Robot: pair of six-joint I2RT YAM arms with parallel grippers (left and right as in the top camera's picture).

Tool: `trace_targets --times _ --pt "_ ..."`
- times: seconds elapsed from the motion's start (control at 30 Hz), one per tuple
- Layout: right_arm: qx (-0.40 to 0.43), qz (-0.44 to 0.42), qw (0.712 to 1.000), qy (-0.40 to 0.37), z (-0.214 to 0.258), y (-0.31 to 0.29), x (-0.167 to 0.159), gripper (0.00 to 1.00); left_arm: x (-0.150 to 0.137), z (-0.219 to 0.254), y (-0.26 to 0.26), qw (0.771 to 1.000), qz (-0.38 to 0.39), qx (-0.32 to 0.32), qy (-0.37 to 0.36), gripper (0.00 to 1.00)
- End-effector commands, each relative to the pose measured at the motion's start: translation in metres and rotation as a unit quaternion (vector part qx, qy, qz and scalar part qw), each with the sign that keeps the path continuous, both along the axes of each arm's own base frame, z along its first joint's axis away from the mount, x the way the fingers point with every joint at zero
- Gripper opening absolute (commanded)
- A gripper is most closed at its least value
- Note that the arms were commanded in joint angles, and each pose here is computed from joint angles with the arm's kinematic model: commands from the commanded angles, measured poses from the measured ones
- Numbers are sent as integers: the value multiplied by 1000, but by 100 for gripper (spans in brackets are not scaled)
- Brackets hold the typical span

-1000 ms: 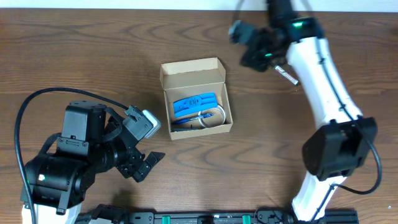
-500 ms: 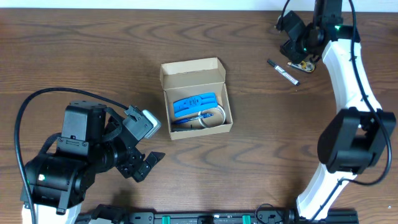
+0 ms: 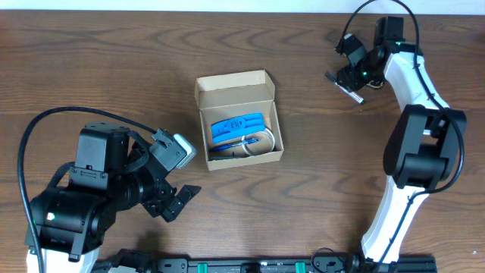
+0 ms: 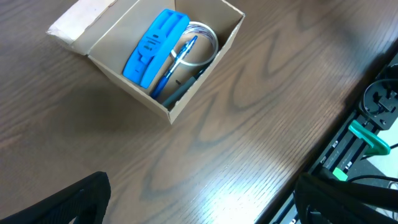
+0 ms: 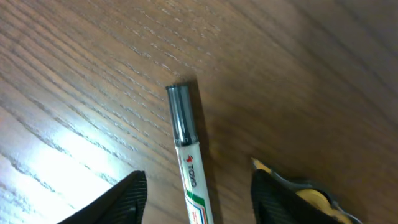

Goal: Pack container
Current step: 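Grasp the TOYO marker with the right gripper and lift it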

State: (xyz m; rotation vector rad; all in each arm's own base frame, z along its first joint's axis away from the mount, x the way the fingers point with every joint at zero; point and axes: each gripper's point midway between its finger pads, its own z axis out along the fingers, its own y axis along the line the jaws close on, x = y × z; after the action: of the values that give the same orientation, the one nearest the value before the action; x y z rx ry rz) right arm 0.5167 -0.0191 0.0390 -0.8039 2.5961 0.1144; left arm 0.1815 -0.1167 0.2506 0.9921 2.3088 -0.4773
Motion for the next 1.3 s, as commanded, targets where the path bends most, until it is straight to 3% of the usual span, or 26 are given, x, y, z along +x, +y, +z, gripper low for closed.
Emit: trace_targets --times 0.0,0.37,0.7,1.07,1.27 --pt "25 0 1000 17 -16 7 -3 60 1 10 -1 1000 -7 -6 -16 95" --pt "33 -7 998 47 -50 8 -8 68 1 10 -1 1000 -7 -6 -16 95" --pt "31 -8 998 47 -51 7 -7 69 1 10 -1 1000 -7 -6 -16 95" --pt "28 -11 998 48 -52 6 -7 33 1 10 -1 1000 -7 -6 -16 95" --pt "31 -19 998 51 -52 7 -8 20 1 10 -1 1000 -7 -6 -16 95"
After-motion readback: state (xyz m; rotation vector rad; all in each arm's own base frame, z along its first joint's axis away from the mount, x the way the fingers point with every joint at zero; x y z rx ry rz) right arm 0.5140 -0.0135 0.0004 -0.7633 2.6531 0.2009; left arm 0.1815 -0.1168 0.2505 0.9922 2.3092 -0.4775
